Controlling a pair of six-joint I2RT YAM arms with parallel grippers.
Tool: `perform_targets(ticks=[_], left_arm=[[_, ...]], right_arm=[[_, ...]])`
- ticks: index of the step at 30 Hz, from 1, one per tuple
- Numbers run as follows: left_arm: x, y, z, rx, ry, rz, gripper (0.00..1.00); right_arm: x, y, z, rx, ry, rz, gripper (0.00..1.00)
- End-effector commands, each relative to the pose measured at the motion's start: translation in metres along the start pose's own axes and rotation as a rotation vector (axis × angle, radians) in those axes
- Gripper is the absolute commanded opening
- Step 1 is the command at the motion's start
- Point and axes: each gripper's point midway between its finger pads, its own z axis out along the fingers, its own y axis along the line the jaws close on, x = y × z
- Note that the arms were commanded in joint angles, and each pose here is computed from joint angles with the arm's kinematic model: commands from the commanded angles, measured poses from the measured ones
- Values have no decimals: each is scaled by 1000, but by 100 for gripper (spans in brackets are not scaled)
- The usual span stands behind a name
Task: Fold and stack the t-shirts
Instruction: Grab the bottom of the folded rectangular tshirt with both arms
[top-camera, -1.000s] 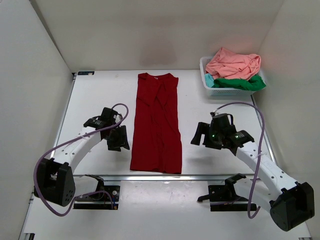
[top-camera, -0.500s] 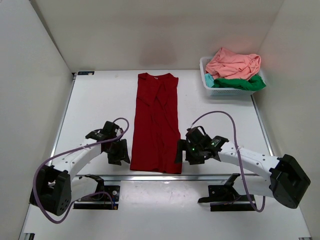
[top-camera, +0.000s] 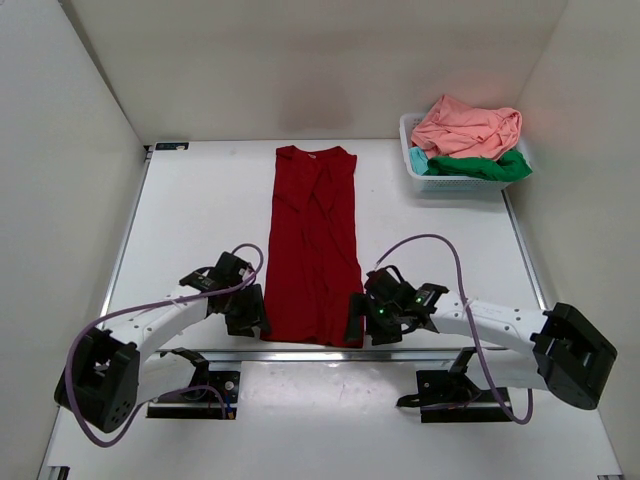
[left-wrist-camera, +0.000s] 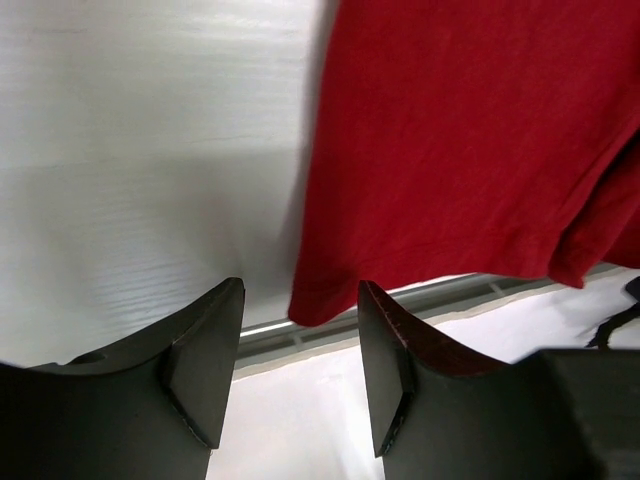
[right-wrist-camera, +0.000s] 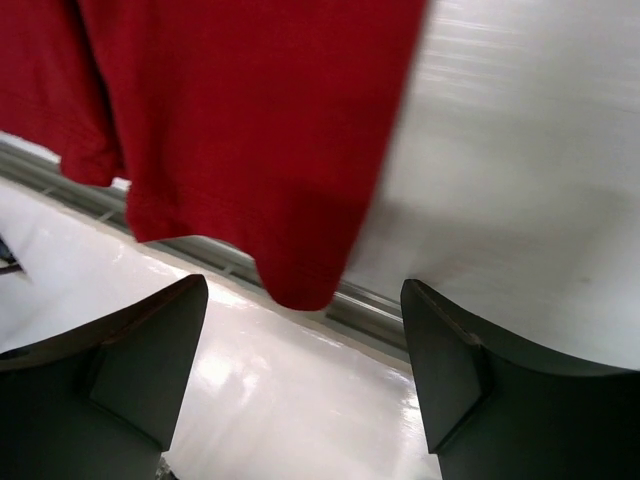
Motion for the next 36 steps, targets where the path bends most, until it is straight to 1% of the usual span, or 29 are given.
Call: perform_targets(ticks=[1, 7, 8, 9, 10, 11, 13, 15, 16, 18, 21, 28, 30, 34, 36], left_arm=[[-8, -17, 0, 65, -39, -10, 60], [-3, -24, 5, 82, -23, -14, 60], [-4, -26, 6, 78, -27, -4, 60], [0, -23, 8, 66, -15, -8, 59], [-1, -23, 8, 69, -17, -3, 60], [0, -23, 10, 70, -14, -5, 58], [1, -19, 11, 62, -12, -11, 45], [5, -13, 12, 40, -8, -11, 21], [6, -13, 10, 36, -2, -10, 8], [10, -8, 9, 17, 9, -11, 0], [16, -8, 3, 11, 25, -6, 0], [35, -30, -6, 74, 70, 1, 0], [35, -33, -9, 71, 78, 6, 0], [11, -47, -21, 92, 17, -9, 0], [1, -56, -26, 102, 6, -16, 0]], right_arm=[[4, 5, 7, -23, 9, 1, 76], [7, 11, 13, -34, 25, -18, 70], [7, 12, 14, -37, 29, -14, 66], [9, 11, 15, -36, 34, -20, 57], [9, 14, 16, -38, 35, -28, 52], [6, 16, 16, -46, 29, -25, 41], [7, 13, 18, -34, 42, -31, 15], [8, 10, 19, -20, 51, -40, 0], [8, 12, 17, -26, 51, -33, 0], [10, 13, 15, -30, 57, -48, 0], [16, 11, 10, -29, 81, -58, 0], [25, 21, -13, -98, 143, -121, 0], [19, 30, -20, -117, 128, -140, 0], [3, 35, -31, -143, 93, -146, 0], [-15, 36, -39, -155, 50, -149, 0]])
